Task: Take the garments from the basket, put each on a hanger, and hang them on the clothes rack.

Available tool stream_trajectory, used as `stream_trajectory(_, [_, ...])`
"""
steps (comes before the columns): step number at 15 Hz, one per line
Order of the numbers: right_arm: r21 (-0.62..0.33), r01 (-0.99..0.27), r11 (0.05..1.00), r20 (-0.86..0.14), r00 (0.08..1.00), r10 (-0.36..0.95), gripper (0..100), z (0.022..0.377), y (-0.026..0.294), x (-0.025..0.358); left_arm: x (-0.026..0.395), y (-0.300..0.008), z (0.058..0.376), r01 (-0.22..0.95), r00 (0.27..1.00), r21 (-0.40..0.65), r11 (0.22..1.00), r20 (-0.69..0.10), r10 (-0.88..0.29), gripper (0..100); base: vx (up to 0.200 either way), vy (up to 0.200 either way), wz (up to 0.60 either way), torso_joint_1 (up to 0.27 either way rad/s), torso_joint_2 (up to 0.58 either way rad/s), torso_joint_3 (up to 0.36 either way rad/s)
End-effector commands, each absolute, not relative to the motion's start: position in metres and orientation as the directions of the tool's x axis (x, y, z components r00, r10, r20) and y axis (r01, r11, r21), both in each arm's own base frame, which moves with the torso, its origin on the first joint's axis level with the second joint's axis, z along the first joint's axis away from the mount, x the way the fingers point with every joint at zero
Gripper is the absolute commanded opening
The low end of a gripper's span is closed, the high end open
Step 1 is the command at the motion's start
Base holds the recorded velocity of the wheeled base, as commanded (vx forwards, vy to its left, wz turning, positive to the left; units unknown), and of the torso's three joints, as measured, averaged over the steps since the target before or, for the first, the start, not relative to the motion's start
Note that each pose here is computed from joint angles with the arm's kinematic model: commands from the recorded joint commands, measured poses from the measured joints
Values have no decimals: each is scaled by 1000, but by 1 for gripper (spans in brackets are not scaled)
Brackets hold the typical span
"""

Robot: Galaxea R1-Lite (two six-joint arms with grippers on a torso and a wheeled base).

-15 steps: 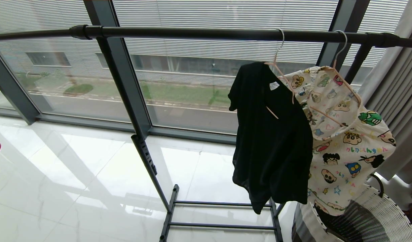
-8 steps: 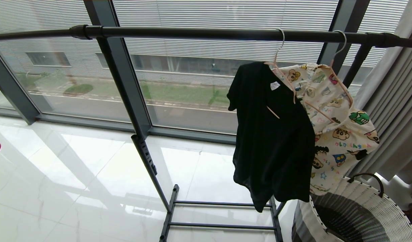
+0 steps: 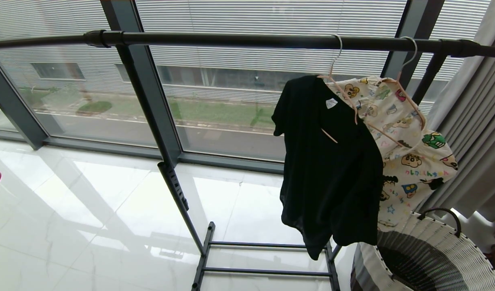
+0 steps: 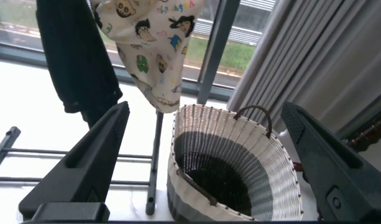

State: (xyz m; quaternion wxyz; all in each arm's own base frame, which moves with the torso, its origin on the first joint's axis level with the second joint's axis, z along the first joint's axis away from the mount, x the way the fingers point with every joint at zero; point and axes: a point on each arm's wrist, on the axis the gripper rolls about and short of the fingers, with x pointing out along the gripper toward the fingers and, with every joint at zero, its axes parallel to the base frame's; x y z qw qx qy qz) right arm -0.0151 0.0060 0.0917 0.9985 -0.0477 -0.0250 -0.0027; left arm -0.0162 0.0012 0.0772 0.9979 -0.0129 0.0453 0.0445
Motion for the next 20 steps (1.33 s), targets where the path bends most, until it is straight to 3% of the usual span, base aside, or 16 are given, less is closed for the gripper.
stream_trajectory(1, [-94,6,996,44,999,-1,100,92,6,-15,-18,1,77,-108,992,-24,994,-72,106,100,0,0,0,0,0,0])
stream_trajectory(4, [-93,12,996,45,999,-8,100,92,6,-15,-23,2,76,-63,998,-34,997,-2,63,100,0,0,0,0,0,0])
stream_trajectory(20, [-65,18,998,44,999,-15,100,92,5,-15,-23,2,76,-64,998,-34,997,-2,64,100,0,0,0,0,0,0])
